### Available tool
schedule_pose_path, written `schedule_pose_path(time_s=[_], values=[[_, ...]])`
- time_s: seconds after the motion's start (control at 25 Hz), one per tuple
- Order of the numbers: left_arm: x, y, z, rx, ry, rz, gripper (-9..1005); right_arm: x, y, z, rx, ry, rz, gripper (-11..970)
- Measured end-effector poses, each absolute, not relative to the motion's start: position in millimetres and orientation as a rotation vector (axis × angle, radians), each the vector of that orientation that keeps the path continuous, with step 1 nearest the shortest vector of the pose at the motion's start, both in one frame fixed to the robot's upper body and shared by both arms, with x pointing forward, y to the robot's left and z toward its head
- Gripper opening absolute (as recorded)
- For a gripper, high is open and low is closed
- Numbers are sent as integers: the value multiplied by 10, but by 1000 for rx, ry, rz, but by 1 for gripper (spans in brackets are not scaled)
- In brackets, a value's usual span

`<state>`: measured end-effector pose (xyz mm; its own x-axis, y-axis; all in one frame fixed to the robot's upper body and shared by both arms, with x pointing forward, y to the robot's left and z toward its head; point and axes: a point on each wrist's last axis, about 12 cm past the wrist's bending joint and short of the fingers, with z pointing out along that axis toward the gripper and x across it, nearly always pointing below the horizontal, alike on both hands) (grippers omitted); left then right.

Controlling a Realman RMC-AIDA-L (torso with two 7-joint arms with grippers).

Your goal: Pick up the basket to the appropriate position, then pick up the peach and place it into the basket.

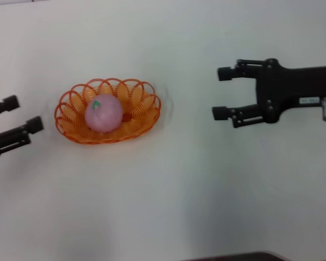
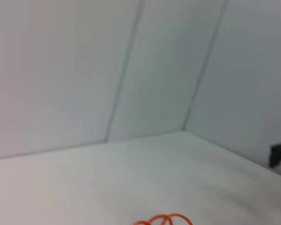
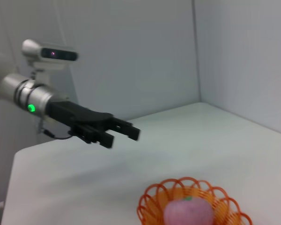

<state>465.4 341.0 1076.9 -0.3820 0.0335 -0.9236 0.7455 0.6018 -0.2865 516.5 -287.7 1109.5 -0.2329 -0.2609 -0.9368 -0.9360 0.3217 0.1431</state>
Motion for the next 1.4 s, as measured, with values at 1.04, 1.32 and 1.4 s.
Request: schedule_pose_path(time_s=[1.04,1.32,1.4], values=[[4472,3388,10566,761,1863,-842,861,4959,-2947,10582,-981,1705,887,930],[4468,3395,10567,759,1862,-841,861,4989,-2931,10601,-987,1702,890,930],[4465,3398,10567,757,1862,-841,861,4995,-2926,10601,-986,1702,890,930]])
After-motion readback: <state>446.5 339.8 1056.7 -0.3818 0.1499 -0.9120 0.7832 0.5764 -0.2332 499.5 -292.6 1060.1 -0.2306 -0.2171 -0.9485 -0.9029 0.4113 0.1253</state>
